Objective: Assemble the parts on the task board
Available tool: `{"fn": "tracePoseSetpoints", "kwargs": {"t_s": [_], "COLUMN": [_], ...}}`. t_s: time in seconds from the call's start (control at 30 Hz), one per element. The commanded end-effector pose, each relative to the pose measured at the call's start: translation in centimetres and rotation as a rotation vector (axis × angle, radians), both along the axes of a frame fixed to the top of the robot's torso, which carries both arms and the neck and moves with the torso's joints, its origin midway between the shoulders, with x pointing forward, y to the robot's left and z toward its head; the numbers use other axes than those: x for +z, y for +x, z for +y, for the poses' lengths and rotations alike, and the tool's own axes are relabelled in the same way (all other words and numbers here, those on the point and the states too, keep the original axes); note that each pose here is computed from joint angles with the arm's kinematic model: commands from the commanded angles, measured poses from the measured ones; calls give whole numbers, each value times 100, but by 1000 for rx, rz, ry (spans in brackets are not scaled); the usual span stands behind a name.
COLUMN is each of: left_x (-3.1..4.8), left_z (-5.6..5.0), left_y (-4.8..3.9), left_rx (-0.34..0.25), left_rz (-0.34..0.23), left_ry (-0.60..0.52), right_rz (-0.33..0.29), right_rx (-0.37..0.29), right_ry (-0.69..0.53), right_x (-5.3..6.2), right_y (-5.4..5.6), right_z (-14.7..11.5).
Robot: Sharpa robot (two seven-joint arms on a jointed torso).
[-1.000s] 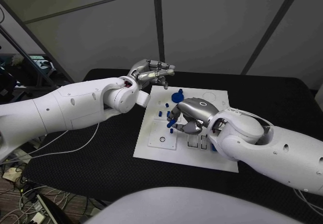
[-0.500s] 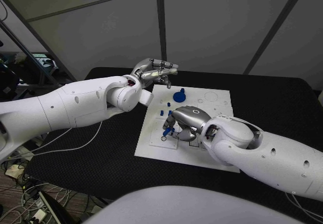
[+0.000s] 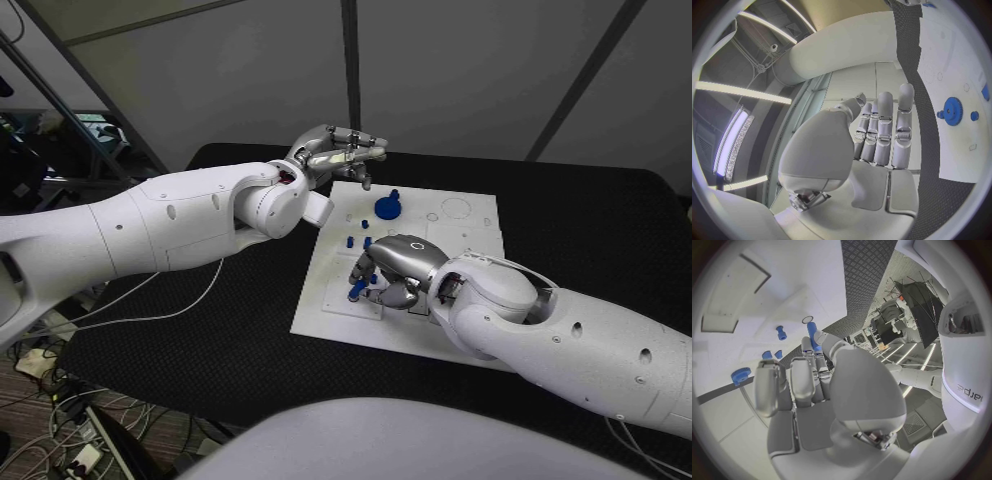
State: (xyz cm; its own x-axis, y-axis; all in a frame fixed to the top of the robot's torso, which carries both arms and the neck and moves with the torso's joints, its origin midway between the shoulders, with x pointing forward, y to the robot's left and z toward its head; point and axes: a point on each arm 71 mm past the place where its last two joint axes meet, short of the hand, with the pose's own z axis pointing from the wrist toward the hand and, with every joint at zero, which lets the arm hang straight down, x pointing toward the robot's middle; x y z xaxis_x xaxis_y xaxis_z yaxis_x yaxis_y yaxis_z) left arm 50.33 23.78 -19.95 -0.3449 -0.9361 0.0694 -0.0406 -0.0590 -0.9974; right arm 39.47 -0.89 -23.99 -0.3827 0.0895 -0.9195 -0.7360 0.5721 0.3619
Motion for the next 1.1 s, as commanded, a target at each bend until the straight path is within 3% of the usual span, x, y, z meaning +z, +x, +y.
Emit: {"fn": "tracePoseSetpoints", "kwargs": {"t_s": [0.03, 0.73, 1.1], "left_x": [13, 14, 14], "left_z": [-11, -27, -31], "left_y": [2, 0, 2], "left_rx": [-11, -16, -17], "left_rz": [-1, -1, 0], "left_ry": [-7, -9, -9], "right_rz": [10, 8, 9], "right_rx": [15, -5, 22], "right_ry": [-13, -54, -87], "right_x": [-14, -117, -198], "right_y": [-5, 42, -33], "right_z": [10, 32, 83]}}
